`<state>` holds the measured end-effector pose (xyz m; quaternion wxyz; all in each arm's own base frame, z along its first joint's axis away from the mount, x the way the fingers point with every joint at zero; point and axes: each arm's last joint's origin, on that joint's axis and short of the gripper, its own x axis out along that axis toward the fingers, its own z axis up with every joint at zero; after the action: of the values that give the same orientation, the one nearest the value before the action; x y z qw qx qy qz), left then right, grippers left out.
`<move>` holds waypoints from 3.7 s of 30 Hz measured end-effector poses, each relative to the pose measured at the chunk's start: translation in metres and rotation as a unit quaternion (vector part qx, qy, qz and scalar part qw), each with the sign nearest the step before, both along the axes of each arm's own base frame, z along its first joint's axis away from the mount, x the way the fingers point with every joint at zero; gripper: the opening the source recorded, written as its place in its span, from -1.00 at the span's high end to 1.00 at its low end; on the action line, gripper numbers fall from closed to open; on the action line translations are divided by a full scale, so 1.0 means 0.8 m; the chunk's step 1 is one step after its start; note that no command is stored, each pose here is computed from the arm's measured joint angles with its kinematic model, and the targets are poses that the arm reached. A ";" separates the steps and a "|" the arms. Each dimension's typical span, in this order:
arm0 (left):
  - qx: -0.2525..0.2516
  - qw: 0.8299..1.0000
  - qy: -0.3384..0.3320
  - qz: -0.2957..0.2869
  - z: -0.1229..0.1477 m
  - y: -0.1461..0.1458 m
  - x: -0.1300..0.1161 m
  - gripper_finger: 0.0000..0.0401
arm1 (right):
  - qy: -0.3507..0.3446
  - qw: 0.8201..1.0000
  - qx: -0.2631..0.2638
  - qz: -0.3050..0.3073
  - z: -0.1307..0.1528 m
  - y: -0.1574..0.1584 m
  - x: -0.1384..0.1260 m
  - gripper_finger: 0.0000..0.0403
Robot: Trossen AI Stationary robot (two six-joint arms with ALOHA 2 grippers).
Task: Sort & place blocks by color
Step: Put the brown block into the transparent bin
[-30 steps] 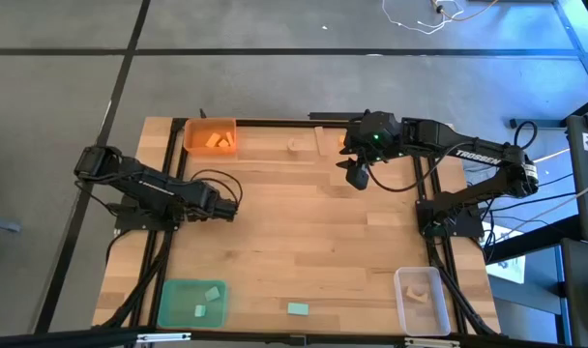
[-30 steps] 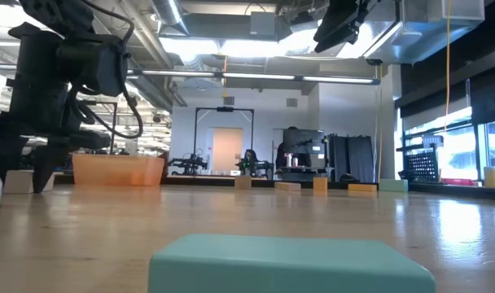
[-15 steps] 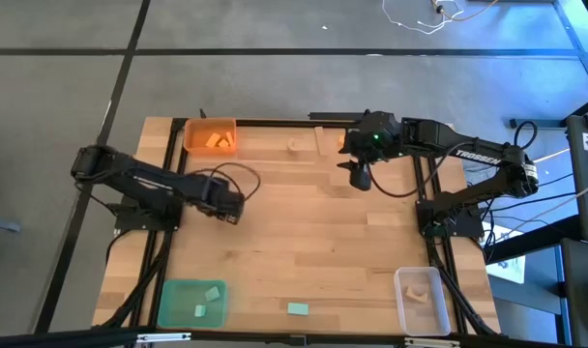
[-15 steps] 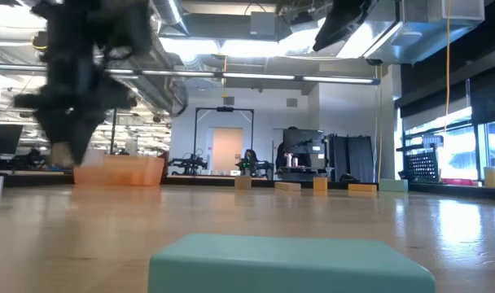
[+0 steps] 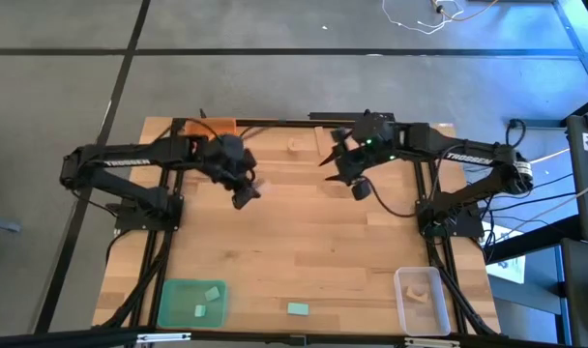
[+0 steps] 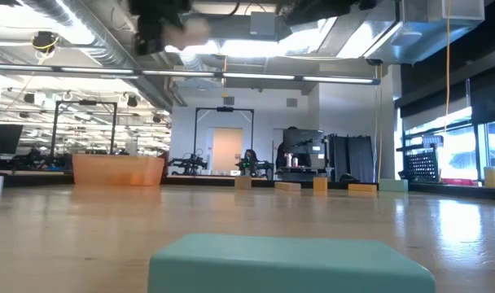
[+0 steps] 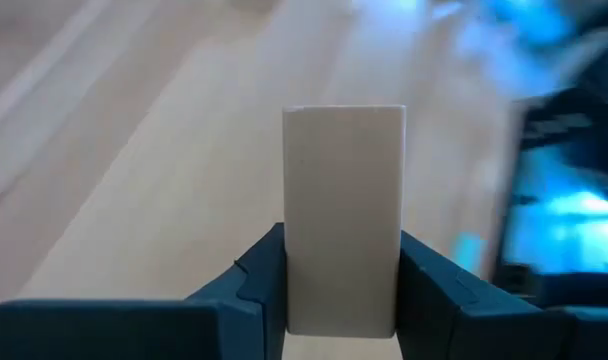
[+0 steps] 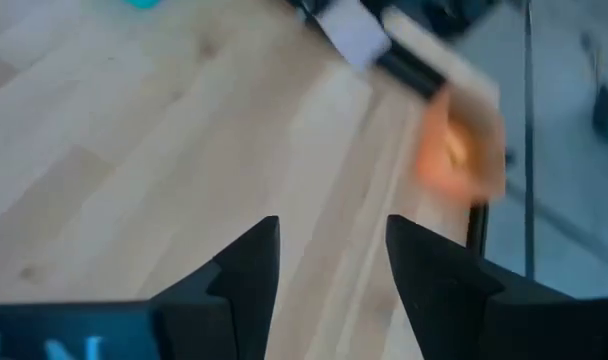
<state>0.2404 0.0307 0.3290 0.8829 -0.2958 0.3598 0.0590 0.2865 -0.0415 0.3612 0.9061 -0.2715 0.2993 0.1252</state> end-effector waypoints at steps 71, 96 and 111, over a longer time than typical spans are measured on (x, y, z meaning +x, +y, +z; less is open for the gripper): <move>-0.044 0.976 -0.125 -0.176 0.012 0.020 0.075 0.40 | -0.115 0.987 -0.054 0.103 -0.024 0.050 0.081 0.07; -0.023 0.980 -0.120 -0.156 0.012 0.023 0.075 0.19 | -0.120 0.987 -0.043 0.099 -0.023 0.052 0.082 0.33; 0.083 0.979 -0.070 -0.172 -0.001 0.026 0.067 -0.01 | -0.112 0.991 -0.027 0.072 -0.015 0.051 0.073 0.34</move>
<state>0.2942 0.0519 0.3284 0.9245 -0.1586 0.3362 -0.0850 0.3452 -0.0006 0.3494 0.9150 -0.3289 0.1785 0.1507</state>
